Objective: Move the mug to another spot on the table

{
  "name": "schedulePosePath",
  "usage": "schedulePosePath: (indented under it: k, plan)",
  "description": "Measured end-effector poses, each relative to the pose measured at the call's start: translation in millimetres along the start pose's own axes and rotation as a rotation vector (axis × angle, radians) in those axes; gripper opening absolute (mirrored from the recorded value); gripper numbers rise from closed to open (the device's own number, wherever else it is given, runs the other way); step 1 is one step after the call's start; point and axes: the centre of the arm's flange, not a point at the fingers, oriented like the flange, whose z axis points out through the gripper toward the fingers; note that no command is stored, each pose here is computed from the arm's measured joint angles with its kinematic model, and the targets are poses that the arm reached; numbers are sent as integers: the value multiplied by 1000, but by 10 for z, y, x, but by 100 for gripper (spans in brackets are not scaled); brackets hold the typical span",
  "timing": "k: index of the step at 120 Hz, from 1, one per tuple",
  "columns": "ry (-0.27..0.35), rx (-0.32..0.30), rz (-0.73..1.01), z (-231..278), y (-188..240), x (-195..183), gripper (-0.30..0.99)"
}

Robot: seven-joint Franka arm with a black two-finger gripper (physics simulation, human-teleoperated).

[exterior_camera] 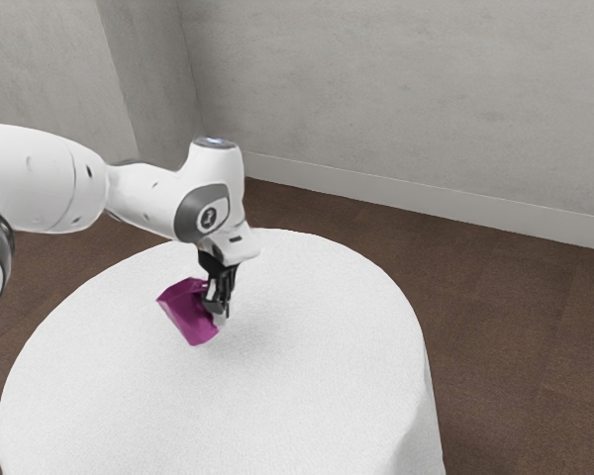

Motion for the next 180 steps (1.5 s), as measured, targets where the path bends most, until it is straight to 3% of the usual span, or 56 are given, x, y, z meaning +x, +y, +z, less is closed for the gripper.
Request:
schedulePosePath:
  k: [40,68,91,110,137,180]
  plan:
    - [-63,-75,-56,295,385,44,-2]
    - [-72,-70,-112,379,412,24,-3]
    - [-69,-70,-144,397,415,14,35]
    - [-65,-68,-161,391,415,20,53]
    - [-36,-64,-182,325,465,143,64]
    - [-5,-42,-181,195,558,340,68]
